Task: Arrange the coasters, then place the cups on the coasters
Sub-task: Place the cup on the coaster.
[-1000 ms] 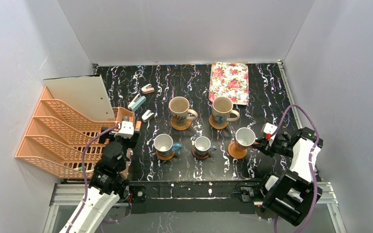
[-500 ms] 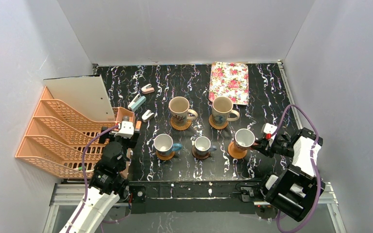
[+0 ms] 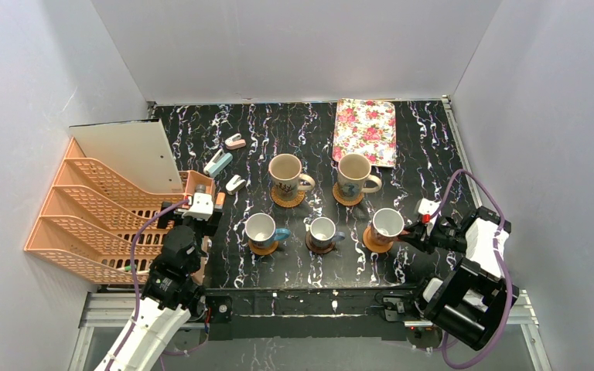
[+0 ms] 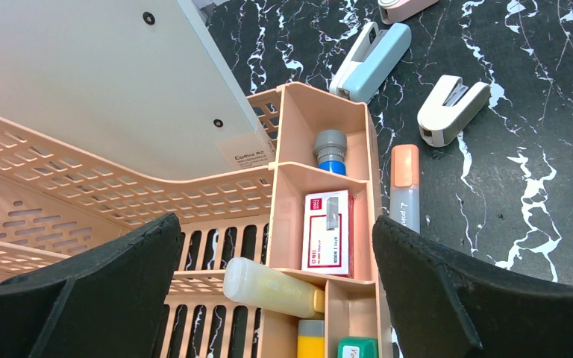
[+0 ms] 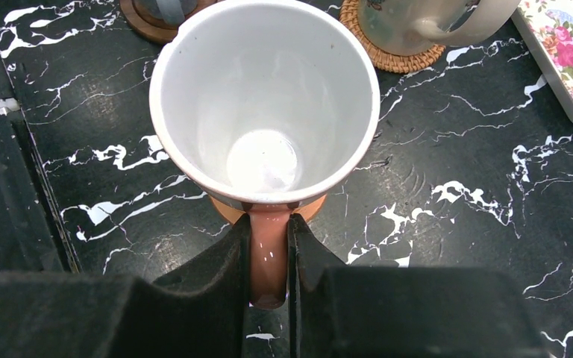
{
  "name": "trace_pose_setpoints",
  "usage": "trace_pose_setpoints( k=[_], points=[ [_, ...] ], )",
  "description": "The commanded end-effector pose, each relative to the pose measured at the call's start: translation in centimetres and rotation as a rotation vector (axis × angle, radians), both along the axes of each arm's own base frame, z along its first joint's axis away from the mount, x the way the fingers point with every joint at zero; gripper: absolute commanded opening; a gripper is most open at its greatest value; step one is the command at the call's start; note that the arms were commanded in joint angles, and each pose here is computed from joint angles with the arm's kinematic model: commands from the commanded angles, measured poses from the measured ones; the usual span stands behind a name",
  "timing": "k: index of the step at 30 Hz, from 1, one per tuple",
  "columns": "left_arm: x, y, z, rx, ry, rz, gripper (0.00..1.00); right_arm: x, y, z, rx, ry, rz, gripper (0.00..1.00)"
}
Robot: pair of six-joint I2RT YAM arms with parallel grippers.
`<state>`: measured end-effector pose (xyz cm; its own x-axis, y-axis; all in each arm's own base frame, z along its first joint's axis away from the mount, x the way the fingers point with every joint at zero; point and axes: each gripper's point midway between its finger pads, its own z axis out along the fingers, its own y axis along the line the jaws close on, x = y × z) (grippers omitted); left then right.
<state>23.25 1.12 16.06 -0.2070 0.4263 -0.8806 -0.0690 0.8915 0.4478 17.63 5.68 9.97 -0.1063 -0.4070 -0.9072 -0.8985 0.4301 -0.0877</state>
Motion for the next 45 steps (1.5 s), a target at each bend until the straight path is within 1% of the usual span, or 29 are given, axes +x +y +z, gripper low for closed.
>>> trace_pose_setpoints(
  k=[1,25,45],
  points=[
    [0.0,0.3,-0.4,0.003,0.004,0.017,0.98,0.8,0.4,1.1,0.059,-0.053,-0.010,0.01],
    [0.0,0.3,-0.4,0.003,0.006,0.017,0.98,0.7,0.3,0.1,0.048,-0.035,0.003,0.01],
    [0.0,0.2,-0.4,0.003,0.005,0.015,0.98,0.1,0.5,-0.2,0.033,-0.048,0.026,0.01]
  ],
)
